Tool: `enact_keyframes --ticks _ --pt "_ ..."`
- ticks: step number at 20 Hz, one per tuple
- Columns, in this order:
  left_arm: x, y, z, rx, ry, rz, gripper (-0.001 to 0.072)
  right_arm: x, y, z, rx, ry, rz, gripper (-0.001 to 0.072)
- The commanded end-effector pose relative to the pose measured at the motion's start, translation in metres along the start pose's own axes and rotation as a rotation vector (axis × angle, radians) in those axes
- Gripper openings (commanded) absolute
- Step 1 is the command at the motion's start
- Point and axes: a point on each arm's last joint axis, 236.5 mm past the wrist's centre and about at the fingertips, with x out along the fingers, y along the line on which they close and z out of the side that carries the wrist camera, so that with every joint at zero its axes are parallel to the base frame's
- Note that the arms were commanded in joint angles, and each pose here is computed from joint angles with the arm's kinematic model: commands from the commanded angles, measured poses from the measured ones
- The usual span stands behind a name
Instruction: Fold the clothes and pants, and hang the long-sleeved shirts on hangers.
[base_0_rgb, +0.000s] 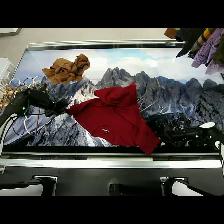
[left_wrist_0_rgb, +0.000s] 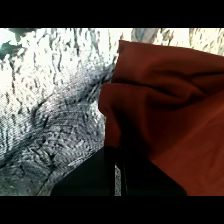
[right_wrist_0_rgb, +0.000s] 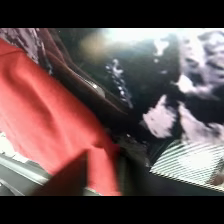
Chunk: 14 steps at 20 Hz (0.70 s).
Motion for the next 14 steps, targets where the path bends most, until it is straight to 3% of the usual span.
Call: enact_keyframes --ticks 1,5,8,11,14 --pt "0.000 0.000 -0.002 0.001 0.008 0.003 0.0016 0.002 0.020 0.000 -0.053 -0.013 0.094 0.0029" --pt "-0.012 -0.002 -0.008 0.008 0.020 -0.001 0.0015 -0.016 0.080 0.011 -0.104 -0.088 0.325 0.0027" --pt "-0.059 -0.030 0.009 0.049 -0.093 -0.079 0.0015 -0.076 0.149 0.044 -0.213 -0.301 0.487 0.0027" --pt "-0.161 -0.077 0.044 0.122 -0.332 -0.198 0.0015 -0.202 0.261 0.060 -0.424 -0.621 0.719 0.0027" --pt "-0.315 -0.114 0.060 0.165 -0.651 -0.343 0.0015 -0.325 0.354 0.020 -0.678 -0.900 0.732 0.0027"
